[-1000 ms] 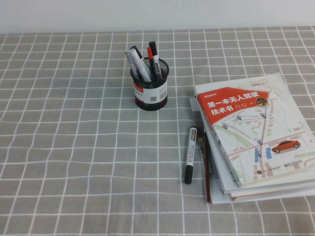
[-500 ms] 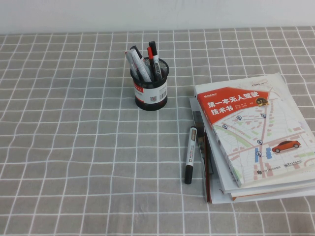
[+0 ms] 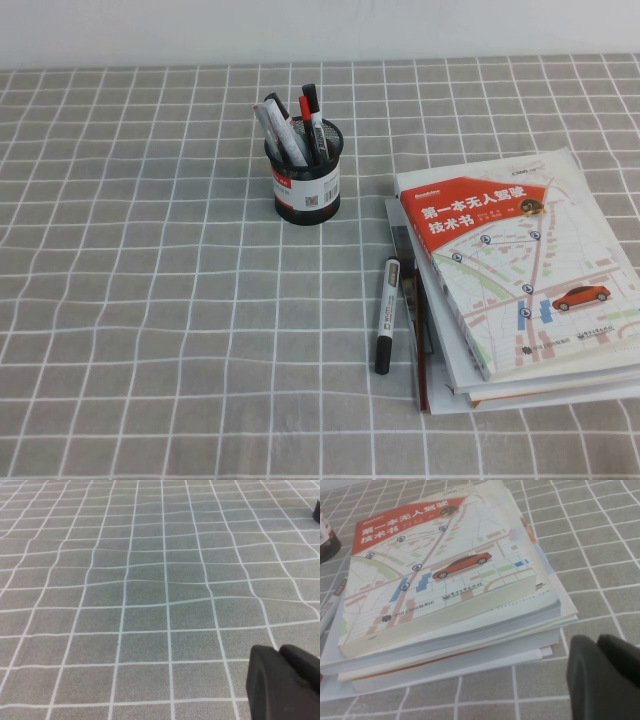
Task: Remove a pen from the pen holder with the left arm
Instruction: 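Take a marker out of the pen holder and lay it on the table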
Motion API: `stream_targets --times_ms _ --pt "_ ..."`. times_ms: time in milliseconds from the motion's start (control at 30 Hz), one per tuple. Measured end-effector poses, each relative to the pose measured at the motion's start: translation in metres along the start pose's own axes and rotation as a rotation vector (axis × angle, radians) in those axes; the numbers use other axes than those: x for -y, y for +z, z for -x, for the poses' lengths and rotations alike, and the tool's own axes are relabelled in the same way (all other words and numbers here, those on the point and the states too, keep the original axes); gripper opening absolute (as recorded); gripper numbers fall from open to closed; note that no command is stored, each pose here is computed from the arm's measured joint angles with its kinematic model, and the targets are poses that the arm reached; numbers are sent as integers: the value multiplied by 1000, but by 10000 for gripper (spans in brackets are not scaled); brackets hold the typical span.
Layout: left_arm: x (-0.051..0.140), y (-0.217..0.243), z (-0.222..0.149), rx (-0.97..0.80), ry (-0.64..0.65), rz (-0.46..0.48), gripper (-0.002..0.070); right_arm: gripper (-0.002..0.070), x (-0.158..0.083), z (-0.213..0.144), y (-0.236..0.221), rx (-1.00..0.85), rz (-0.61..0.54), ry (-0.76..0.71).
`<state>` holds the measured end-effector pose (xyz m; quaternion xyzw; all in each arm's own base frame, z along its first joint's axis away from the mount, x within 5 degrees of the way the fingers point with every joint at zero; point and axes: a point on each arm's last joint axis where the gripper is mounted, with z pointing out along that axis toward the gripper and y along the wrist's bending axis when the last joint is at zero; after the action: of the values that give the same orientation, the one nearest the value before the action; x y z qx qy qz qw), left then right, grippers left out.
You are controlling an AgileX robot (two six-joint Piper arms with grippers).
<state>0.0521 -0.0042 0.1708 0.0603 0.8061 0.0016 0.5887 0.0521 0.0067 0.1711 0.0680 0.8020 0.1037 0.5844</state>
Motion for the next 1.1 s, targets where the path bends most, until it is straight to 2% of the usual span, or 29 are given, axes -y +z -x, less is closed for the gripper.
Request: stream_targets --times_ms 233,300,400,433,500,567,600,800,933,1033,1100 --pt "0 0 0 0 2 0 0 -13 0 0 0 0 0 0" --pt "1 0 1 9 -40 -6 0 -13 0 0 0 0 0 0" --pt "4 -1 9 84 -398 -66 0 -13 0 0 0 0 0 0" --pt "6 -1 14 131 -621 -107 0 -13 0 0 0 0 0 0" --pt "5 -3 23 206 -962 -170 0 -13 0 0 0 0 0 0" --pt "1 -5 29 277 -1134 -196 0 -13 0 0 0 0 0 0" --pt "-1 -6 32 320 -1174 -197 0 -13 0 0 0 0 0 0" --pt "-15 -12 43 533 -1218 -161 0 -13 0 0 0 0 0 0" --pt "-9 -12 45 450 -1210 -196 0 -13 0 0 0 0 0 0" --pt "-1 -22 66 372 -1002 -233 0 -13 0 0 0 0 0 0" --pt "2 -27 87 326 -817 -228 0 -13 0 0 0 0 0 0"
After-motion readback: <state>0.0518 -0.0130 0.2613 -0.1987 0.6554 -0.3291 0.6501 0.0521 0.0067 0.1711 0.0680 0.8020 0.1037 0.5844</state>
